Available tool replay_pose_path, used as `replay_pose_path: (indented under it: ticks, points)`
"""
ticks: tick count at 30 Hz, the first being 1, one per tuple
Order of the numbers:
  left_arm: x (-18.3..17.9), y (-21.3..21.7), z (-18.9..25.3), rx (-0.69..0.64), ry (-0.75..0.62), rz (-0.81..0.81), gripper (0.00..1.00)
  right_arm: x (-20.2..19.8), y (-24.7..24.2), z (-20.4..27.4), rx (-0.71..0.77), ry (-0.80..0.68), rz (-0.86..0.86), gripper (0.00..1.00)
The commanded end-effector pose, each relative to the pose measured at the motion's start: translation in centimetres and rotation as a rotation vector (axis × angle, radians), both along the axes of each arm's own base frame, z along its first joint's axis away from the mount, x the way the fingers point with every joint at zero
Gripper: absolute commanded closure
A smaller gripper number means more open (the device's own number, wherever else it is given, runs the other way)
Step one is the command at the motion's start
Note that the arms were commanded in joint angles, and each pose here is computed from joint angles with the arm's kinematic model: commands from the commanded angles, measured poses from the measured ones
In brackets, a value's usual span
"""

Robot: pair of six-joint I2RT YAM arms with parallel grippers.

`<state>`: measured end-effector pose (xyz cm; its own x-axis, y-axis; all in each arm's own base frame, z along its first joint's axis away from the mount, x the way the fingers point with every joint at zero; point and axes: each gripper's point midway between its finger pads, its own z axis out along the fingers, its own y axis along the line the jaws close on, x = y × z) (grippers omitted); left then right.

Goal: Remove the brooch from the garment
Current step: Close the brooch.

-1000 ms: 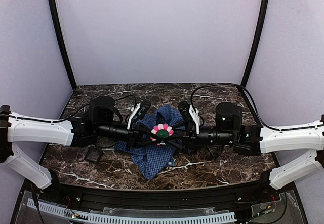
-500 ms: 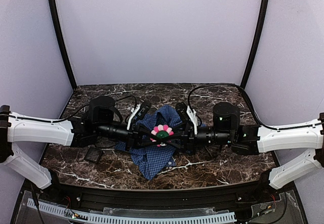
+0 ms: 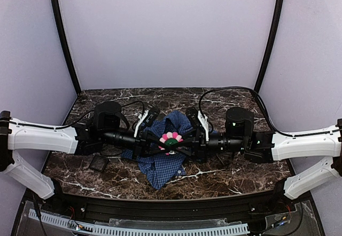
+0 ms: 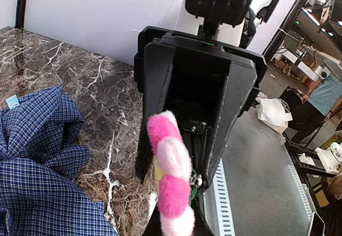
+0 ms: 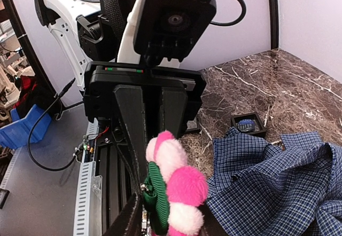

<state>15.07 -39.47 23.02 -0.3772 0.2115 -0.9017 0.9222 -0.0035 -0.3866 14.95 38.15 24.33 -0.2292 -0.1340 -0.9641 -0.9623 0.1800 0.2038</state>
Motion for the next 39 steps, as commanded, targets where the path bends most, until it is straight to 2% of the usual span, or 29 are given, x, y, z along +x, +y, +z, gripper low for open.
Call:
replay_pose_path:
  ticks: [1,6,12,21,22,23,24,26,28,32,35,39]
  points:
    - [-0.4,-0.2,0.8,-0.011,-0.018,-0.025,0.99,0.1,0.1,1.9,0.055,-0.019,0.01,0.76]
    - [-0.4,-0.3,0.7,-0.007,-0.015,-0.028,0.99,0.2,0.0,1.8,0.057,-0.013,0.01,0.89]
    - [-0.4,-0.3,0.7,-0.006,-0.018,-0.028,0.99,0.4,0.1,1.6,0.053,-0.009,0.009,0.99]
    - [-0.2,-0.4,0.8,-0.01,-0.031,-0.018,0.98,0.6,0.2,1.5,0.067,0.001,-0.001,1.0]
    - [-0.1,-0.4,1.0,-0.016,-0.039,-0.013,0.94,0.5,0.1,1.7,0.082,0.0,-0.002,1.0]
    - [-0.1,-0.3,0.9,-0.017,-0.042,-0.01,0.79,0.4,0.0,2.1,0.099,-0.003,0.0,1.0]
    - [-0.1,-0.3,1.2,-0.031,-0.056,-0.008,0.7,0.4,-0.1,2.5,0.118,-0.007,-0.002,1.0]
    - [-0.1,0.1,1.5,-0.051,-0.084,0.005,0.36,0.5,-0.4,3.2,0.152,-0.018,-0.015,1.0]
    - [0.0,0.6,1.9,-0.07,-0.126,0.028,0.25,0.8,-0.8,4.1,0.186,-0.028,-0.046,1.0]
    - [1.2,2.1,2.7,-0.119,-0.258,0.153,0.14,1.4,-1.3,6.0,0.258,-0.036,-0.097,1.0]
    - [2.9,3.3,2.7,-0.14,-0.383,0.291,0.13,1.2,-1.6,7.6,0.325,-0.039,-0.087,1.0]
    - [4.2,4.2,2.5,-0.172,-0.49,0.388,0.13,0.7,-1.6,9.4,0.393,-0.036,-0.06,1.0]
